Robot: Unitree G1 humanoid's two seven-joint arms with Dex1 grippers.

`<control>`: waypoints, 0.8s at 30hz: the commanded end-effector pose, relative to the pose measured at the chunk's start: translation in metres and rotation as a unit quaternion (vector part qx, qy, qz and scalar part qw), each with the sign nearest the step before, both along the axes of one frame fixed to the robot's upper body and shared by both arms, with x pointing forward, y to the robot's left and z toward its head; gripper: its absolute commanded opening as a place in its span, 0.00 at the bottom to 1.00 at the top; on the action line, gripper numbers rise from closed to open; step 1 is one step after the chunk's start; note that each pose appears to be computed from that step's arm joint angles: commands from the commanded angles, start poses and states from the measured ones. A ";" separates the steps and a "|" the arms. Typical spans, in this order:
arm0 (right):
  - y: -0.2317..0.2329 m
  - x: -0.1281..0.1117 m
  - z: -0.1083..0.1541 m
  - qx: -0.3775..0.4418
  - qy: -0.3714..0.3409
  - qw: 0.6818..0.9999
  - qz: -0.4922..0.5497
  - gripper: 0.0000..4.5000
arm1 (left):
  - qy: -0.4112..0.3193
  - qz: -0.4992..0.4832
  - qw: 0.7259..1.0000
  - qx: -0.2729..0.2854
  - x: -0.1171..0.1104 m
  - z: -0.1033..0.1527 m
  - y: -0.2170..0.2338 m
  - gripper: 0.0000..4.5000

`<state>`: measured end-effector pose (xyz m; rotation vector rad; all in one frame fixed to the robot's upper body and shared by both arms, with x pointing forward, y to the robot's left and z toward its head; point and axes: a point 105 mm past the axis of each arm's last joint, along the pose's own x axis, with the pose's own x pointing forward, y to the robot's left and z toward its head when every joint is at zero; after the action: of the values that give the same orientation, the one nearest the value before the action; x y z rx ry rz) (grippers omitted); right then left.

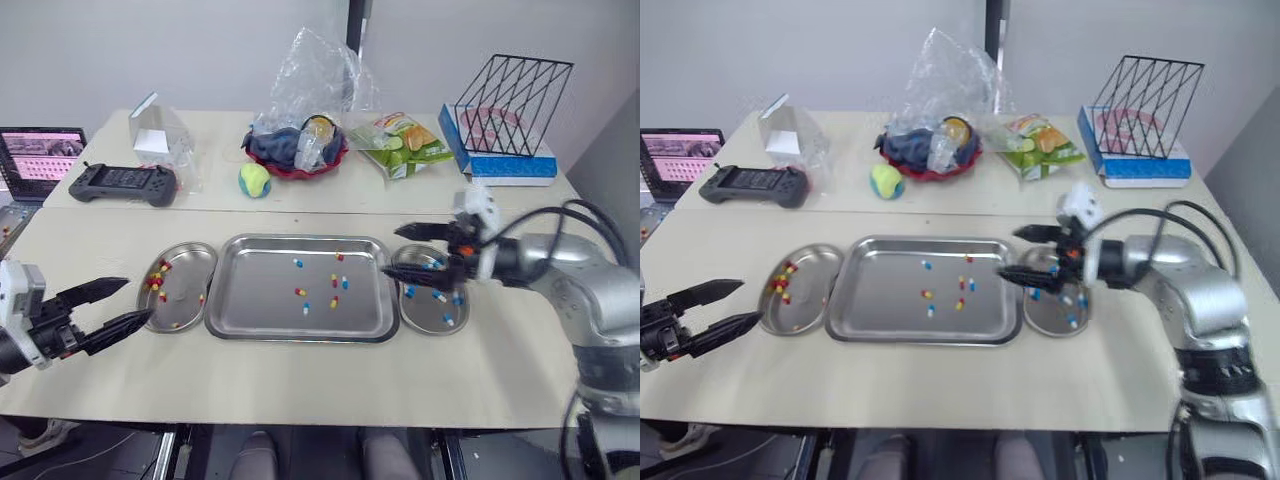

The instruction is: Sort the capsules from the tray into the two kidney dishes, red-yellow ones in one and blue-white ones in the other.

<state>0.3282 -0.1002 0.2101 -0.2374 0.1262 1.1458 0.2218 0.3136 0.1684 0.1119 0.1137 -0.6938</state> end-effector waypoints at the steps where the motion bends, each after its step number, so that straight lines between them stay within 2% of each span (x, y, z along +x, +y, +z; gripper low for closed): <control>1: 0.026 0.020 -0.012 -0.028 -0.005 0.999 -0.023 0.99 | -0.038 0.033 0.999 0.013 -0.015 0.013 0.009 1.00; 8: 0.077 0.040 -0.029 -0.044 -0.017 0.999 -0.010 0.99 | -0.037 0.081 0.996 0.011 -0.034 0.003 0.016 1.00; 12: 0.099 0.043 -0.038 -0.054 -0.009 0.998 0.009 0.99 | -0.044 0.100 0.994 -0.003 -0.038 0.002 0.018 1.00; 20: 0.114 0.057 -0.055 -0.066 0.000 0.998 -0.009 0.99 | -0.048 0.100 0.994 -0.005 -0.040 0.004 0.015 1.00; 24: 0.119 0.062 -0.063 -0.077 0.001 0.997 -0.024 0.75 | -0.044 0.102 0.994 -0.001 -0.040 0.004 0.016 1.00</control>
<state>0.3872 0.0132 0.1300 -0.3380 0.2874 1.0908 0.1834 0.3284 0.1601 0.0899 0.0732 -0.4911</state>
